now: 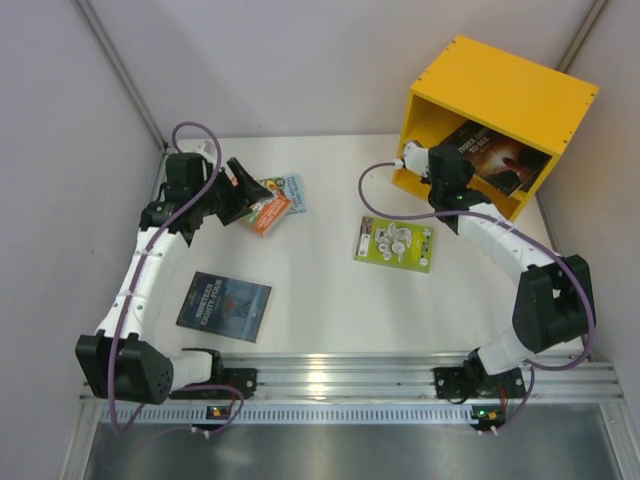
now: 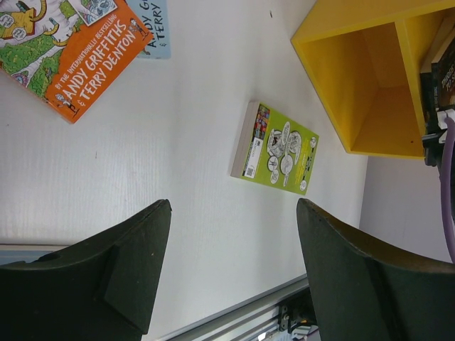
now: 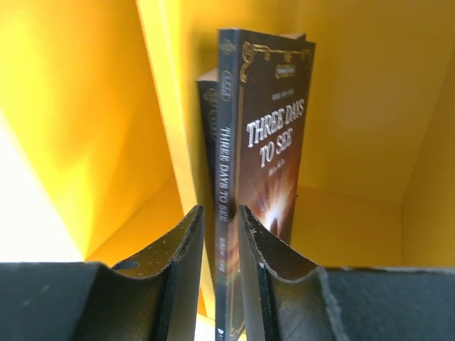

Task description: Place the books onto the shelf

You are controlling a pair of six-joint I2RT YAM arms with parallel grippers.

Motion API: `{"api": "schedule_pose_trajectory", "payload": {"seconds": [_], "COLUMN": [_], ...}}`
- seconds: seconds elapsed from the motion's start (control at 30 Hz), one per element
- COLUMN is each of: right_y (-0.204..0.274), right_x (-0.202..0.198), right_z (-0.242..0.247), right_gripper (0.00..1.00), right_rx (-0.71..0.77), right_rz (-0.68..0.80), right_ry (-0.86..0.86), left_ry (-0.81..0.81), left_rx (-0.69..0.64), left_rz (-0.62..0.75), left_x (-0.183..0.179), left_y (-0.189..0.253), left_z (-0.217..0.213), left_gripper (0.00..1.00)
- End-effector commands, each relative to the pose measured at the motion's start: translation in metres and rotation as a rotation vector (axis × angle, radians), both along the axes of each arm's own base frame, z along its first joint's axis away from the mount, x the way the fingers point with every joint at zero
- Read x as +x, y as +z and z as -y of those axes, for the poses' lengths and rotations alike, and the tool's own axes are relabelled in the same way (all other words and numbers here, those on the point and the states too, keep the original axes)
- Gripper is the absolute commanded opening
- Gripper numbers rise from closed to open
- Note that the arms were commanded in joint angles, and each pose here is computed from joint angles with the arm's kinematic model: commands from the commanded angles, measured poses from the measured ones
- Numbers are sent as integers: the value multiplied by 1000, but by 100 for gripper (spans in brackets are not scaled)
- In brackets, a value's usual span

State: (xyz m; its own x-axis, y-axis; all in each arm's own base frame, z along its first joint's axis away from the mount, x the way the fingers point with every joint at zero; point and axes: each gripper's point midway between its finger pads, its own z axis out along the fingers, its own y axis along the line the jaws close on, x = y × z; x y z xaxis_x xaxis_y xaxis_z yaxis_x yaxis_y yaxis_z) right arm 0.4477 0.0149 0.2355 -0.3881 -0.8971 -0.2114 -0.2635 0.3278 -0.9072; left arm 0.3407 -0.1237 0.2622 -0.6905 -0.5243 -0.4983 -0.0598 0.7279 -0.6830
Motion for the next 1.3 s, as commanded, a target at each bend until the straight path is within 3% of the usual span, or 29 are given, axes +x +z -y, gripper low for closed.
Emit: {"api": "schedule_pose_trajectory", "payload": {"seconds": [0.0,0.6,1.27], "right_y": [28,35,41], "right_x": [7,-1,-6], "right_z": [9,36,58], "right_gripper": [25,1,0], "right_rx": [12,-14,-9], "right_rz": [94,133,152], "right_ry": [-40,-92,-154], "left_ry": [-3,-4,-5], "left_rx": [10,3,4], "left_rz": [50,47,47], "left_x": [5,3,2], "left_y": [13,11,10], "left_z": [-1,0,-1], "left_gripper": [77,77,76]}}
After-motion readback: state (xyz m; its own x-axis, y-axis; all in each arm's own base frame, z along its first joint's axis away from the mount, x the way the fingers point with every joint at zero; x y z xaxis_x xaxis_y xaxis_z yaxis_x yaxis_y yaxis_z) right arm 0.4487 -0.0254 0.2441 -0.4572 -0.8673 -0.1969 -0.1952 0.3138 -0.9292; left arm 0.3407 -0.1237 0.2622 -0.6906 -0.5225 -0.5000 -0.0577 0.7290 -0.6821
